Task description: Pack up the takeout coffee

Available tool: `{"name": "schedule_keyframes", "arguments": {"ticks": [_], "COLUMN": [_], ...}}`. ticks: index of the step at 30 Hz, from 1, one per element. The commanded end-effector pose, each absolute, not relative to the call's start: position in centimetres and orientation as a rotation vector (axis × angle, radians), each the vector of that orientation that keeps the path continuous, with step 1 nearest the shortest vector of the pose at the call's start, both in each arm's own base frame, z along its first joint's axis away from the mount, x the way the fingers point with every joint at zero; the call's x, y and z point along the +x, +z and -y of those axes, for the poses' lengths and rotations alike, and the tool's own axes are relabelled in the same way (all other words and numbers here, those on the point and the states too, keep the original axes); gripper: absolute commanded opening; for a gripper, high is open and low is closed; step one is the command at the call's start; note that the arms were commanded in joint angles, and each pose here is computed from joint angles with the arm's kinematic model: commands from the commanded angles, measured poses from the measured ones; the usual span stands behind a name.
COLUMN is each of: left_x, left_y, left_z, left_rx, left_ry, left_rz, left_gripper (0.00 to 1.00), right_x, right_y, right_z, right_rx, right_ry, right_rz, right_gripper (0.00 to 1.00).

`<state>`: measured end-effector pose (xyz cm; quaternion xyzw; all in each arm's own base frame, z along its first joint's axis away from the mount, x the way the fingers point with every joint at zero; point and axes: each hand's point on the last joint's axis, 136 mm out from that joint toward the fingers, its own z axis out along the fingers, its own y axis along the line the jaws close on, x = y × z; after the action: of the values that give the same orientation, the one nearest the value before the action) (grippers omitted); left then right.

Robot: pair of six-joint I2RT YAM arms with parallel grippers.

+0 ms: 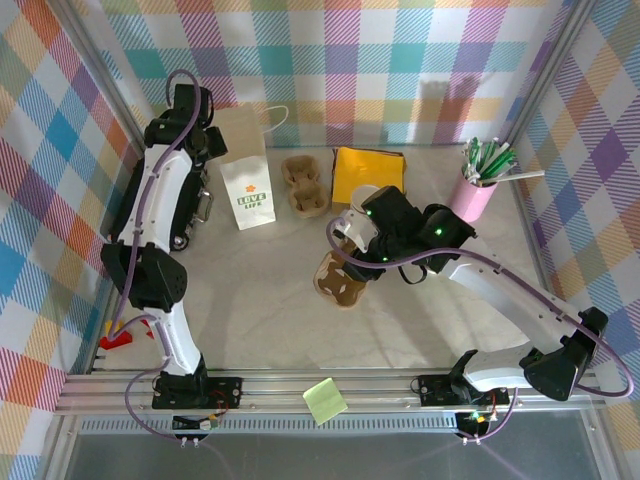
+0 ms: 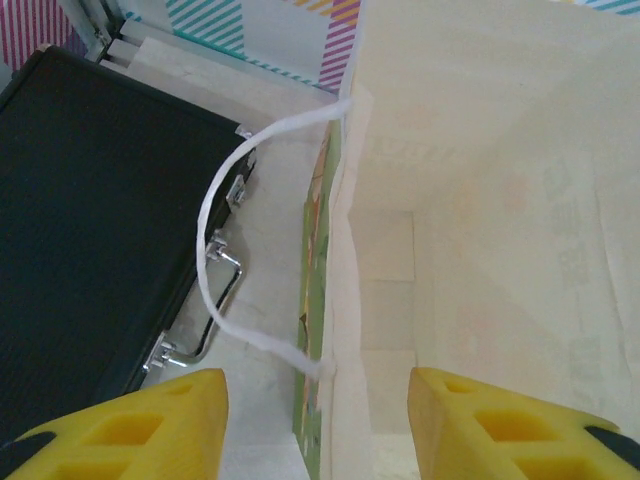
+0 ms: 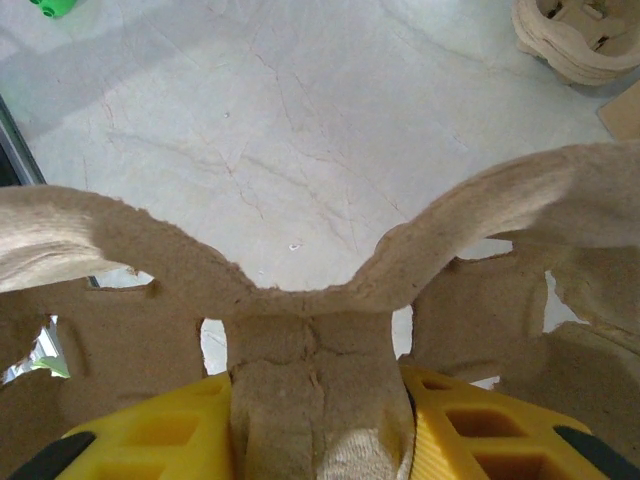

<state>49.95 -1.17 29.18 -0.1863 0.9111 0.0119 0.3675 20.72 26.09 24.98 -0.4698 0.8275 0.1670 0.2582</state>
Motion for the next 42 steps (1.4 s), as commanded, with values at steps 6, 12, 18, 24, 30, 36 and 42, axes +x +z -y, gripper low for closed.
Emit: {"name": "schedule_keyframes", "arguments": {"ticks": [6, 12, 18, 24, 30, 36, 42], "left_x": [51.5, 51.0, 48.7, 44.2, 38.4, 32.8, 28.6], "left_y": [28.1, 28.0, 28.8, 29.0, 29.0, 29.2, 29.8], "left_z": [1.0, 1.3, 2.6, 6.1, 9.7, 12.6, 15.2], "left_rx": [-0.438, -0.431, -0.434, -0.436, -0.352, -0.263, -0.185], "left_ry": [0.053, 0.032, -0.077, -0.288, -0.329, -0.37, -0.496], "left_rz": [-2.382, -2.4, -2.422, -2.461, -2.514, -2.525, -2.508], "left_gripper": [0.3, 0.06, 0.0, 0.0, 0.0, 0.0, 0.0], "right_x": [19.4, 19.0, 18.7, 18.7, 18.5, 18.0, 17.7], "right_y": [26.8, 27.5, 28.6, 30.1, 31.7, 33.9, 36.7], "right_z": [-25.6, -25.1, -24.7, -24.2, -23.3, -23.3, -24.1], "right_rx": [-1.299, -1.292, -1.284, -1.264, -1.249, -1.23, -1.218], "right_ry": [0.488, 0.486, 0.491, 0.474, 0.445, 0.48, 0.552], "right_rz": [-2.198, -2.186, -2.173, -2.129, -2.123, -2.098, -2.081], "right_gripper": [0.39, 0.39, 0.39, 0.38, 0.39, 0.39, 0.39]}}
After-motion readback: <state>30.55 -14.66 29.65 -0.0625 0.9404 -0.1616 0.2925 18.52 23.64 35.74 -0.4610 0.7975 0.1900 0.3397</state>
